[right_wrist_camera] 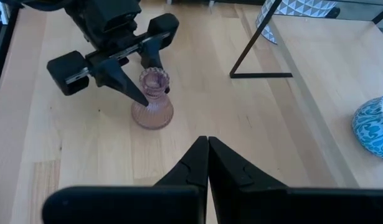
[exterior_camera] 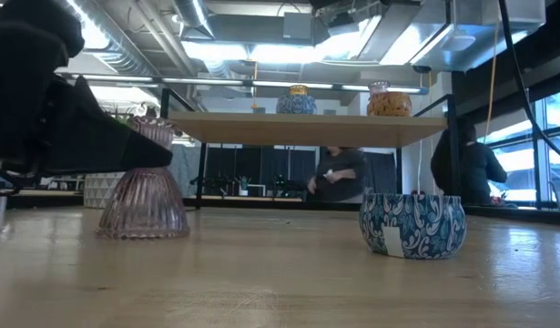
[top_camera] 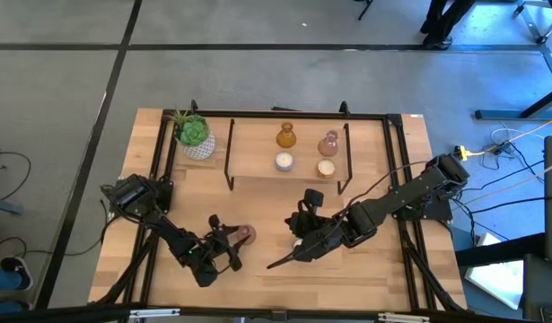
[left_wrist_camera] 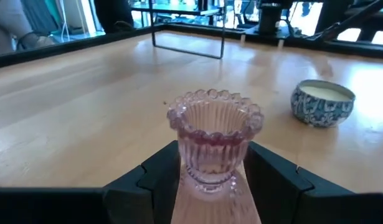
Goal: Pick & Place candle stick holders
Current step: Put the pink candle holder on the shelf aligned with the yellow and pink candle holders
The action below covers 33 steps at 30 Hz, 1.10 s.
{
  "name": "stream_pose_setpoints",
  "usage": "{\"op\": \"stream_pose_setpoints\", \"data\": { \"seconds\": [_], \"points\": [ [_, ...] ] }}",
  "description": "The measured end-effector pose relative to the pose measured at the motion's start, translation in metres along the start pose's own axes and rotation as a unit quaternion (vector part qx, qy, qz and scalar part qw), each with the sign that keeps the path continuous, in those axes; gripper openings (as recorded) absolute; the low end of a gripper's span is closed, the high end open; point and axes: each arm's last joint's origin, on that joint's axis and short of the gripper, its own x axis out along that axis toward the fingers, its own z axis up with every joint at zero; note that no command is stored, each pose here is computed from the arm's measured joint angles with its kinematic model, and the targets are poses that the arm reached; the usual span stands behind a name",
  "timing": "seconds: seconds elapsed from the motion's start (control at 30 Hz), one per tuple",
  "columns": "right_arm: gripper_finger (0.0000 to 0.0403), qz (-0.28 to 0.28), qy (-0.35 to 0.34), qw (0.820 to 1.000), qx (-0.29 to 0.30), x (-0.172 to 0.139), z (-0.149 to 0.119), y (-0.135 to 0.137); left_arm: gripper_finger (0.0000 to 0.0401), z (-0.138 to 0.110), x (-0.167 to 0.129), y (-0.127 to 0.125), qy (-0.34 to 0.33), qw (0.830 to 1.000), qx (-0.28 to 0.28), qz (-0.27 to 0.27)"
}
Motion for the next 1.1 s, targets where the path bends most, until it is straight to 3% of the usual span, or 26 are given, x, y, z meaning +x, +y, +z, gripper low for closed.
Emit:
{"op": "stream_pose_setpoints", "data": {
  "seconds": [0.4,0.67,1.1],
  "points": [
    [0.0010,0.000,0.001,1.000,-0.001,0.000,0.000,0.000,0.0167,0.003,0.017,0.004,0.019,1.000,-0.002,0.008],
    [0.0010,0.000,0.001,1.000,-0.001,0.000,0.000,0.000,0.0121,0.004,0.017,0.004,0.017,1.000,-0.001,0.010],
    [0.0010,-0.001,0.004,1.000,0.001,0.000,-0.001,0.000,0.0128,0.012,0.017,-0.006,0.010,0.999,0.026,-0.031]
  ]
}}
